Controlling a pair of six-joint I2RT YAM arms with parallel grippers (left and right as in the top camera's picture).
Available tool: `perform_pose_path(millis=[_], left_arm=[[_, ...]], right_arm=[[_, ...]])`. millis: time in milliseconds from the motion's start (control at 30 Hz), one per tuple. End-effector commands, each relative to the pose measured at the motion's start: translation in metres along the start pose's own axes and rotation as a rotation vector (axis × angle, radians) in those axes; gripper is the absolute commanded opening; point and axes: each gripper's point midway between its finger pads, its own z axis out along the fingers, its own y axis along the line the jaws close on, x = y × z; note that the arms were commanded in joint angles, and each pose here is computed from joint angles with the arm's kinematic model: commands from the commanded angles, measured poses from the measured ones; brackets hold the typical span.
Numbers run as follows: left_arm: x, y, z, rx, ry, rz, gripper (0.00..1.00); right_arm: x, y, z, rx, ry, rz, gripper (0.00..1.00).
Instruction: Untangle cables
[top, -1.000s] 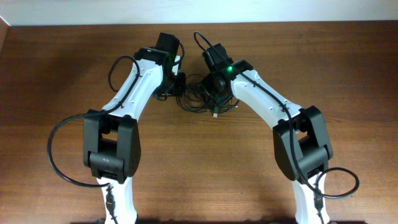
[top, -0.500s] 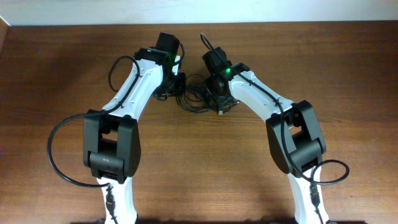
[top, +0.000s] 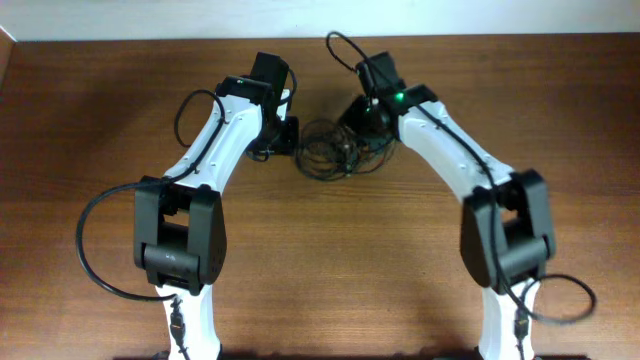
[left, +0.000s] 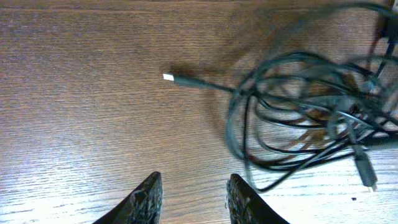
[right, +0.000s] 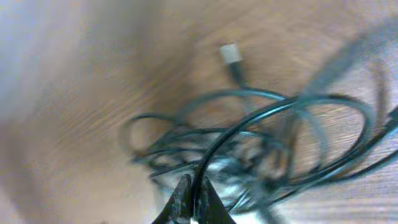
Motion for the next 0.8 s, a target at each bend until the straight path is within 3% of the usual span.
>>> perform_pose_path(millis=[0, 167, 300, 367, 500, 533, 633, 700, 767], left_arm=[[0.001, 0.005, 0.005, -0.010, 0.011, -0.006, 0.36], [0.002, 0.001, 0.005, 0.012, 0.016, -0.005, 0.38], [0.002, 0.003, 0.004, 0.060, 0.023, 0.004, 0.37], [0.001, -0.006, -0.001, 0.225, 0.034, 0.058, 0.42], [0.010, -0.059, -0.047, 0.829, -0.077, 0.368, 0.58], [0.013, -0.067, -0.056, 0.911, -0.109, 0.414, 0.62], [0.010, -0.064, -0.045, 0.837, -0.101, 0.419, 0.62], [0.008, -0.067, -0.034, 0.763, -0.080, 0.398, 0.53], [0.003, -0.058, -0.012, 0.567, -0.041, 0.306, 0.43]], right_arm=[[0.011, 0.038, -0.043, -0.153, 0.029, -0.134, 0.04], [0.025, 0.078, -0.073, -0.438, 0.225, -0.168, 0.04], [0.012, 0.069, -0.081, -0.465, 0.249, -0.143, 0.04], [0.009, 0.062, -0.083, -0.461, 0.263, -0.141, 0.04], [0.005, 0.049, -0.084, -0.441, 0.275, -0.142, 0.04], [0.005, 0.049, -0.085, -0.446, 0.279, -0.141, 0.04], [0.008, 0.051, -0.087, -0.459, 0.293, -0.150, 0.04], [0.009, 0.052, -0.088, -0.468, 0.304, -0.151, 0.04], [0.012, 0.053, -0.089, -0.478, 0.314, -0.167, 0.04]])
